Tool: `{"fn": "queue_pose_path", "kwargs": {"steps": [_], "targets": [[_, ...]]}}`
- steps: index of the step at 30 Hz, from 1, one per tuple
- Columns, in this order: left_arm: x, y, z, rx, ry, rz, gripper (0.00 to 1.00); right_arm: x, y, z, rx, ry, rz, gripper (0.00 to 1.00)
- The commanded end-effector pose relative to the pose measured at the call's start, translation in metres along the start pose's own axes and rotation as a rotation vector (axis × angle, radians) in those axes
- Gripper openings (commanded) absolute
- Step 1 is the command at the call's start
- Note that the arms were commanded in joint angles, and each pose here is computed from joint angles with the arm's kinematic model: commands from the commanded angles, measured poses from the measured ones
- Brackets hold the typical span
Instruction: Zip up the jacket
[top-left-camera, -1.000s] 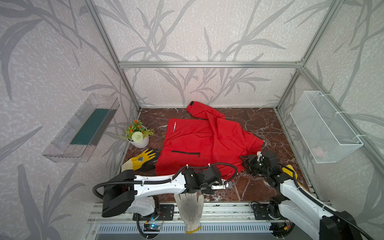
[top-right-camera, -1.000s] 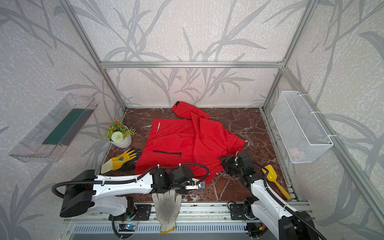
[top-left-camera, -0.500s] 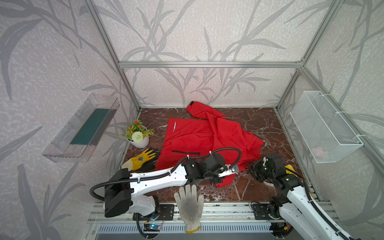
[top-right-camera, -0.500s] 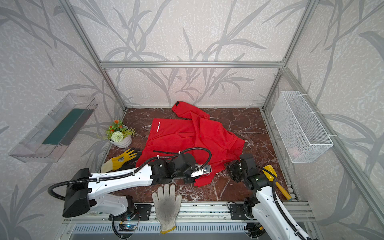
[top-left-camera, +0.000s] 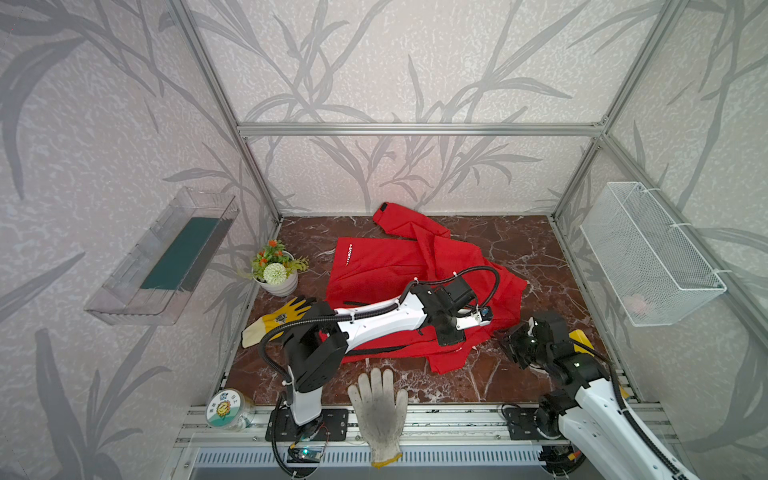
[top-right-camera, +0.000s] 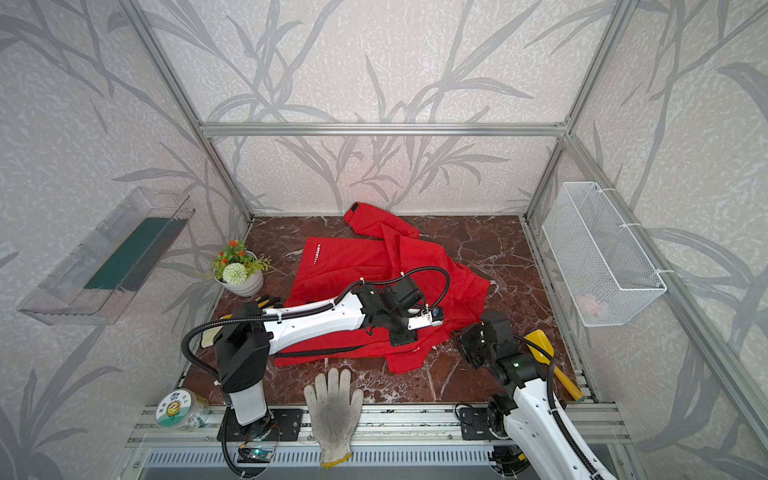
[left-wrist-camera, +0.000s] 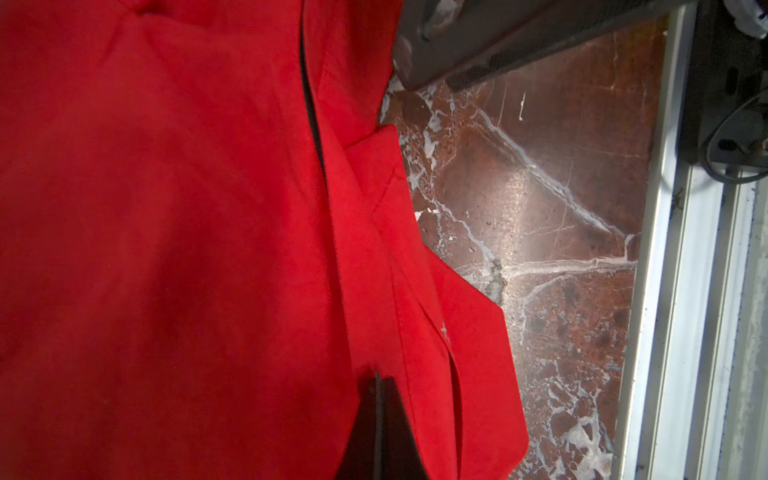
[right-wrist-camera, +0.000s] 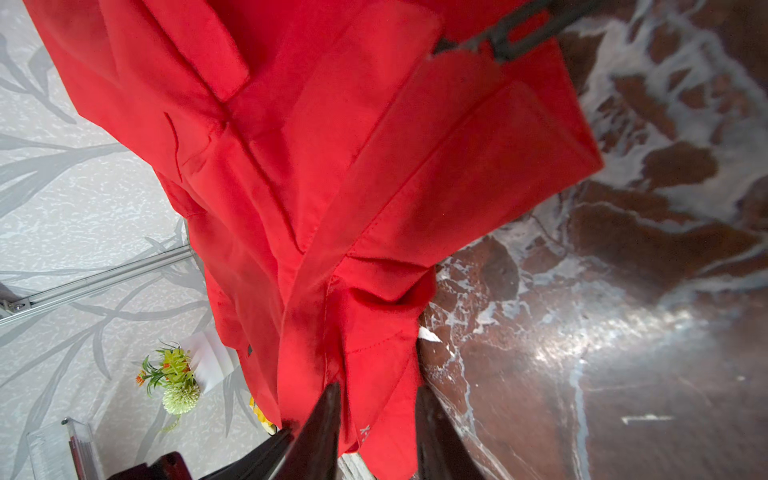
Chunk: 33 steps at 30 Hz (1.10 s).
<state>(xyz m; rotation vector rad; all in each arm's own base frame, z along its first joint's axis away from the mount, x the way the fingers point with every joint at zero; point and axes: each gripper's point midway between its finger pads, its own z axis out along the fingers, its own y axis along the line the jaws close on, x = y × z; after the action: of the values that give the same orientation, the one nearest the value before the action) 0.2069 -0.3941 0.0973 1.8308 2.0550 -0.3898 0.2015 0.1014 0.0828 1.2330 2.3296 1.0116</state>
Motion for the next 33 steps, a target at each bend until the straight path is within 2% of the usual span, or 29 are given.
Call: {"fn": "queue_pose_path", "kwargs": {"steps": [1,5,11,18,25,33], "targets": [[0.001,-0.007,0.000,0.040,0.029,0.028,0.00,0.001,-0.010,0.002,0.026,0.008,0.011,0.32],[-0.003,-0.003,-0.001,0.025,0.008,0.033,0.00,0.002,-0.010,0.004,0.025,0.015,0.009,0.32],[-0.010,0.024,-0.006,-0.080,-0.016,0.023,0.00,0.003,-0.013,0.005,0.031,0.021,0.015,0.32],[-0.008,0.042,0.012,-0.114,0.033,0.007,0.00,0.003,-0.013,0.006,0.027,0.022,0.021,0.32],[-0.008,0.027,0.015,-0.005,0.046,0.019,0.00,0.002,-0.012,0.007,0.027,0.023,0.022,0.32],[-0.027,0.010,-0.004,0.073,-0.041,0.003,0.00,0.001,-0.011,0.007,0.026,0.022,0.022,0.32]]}}
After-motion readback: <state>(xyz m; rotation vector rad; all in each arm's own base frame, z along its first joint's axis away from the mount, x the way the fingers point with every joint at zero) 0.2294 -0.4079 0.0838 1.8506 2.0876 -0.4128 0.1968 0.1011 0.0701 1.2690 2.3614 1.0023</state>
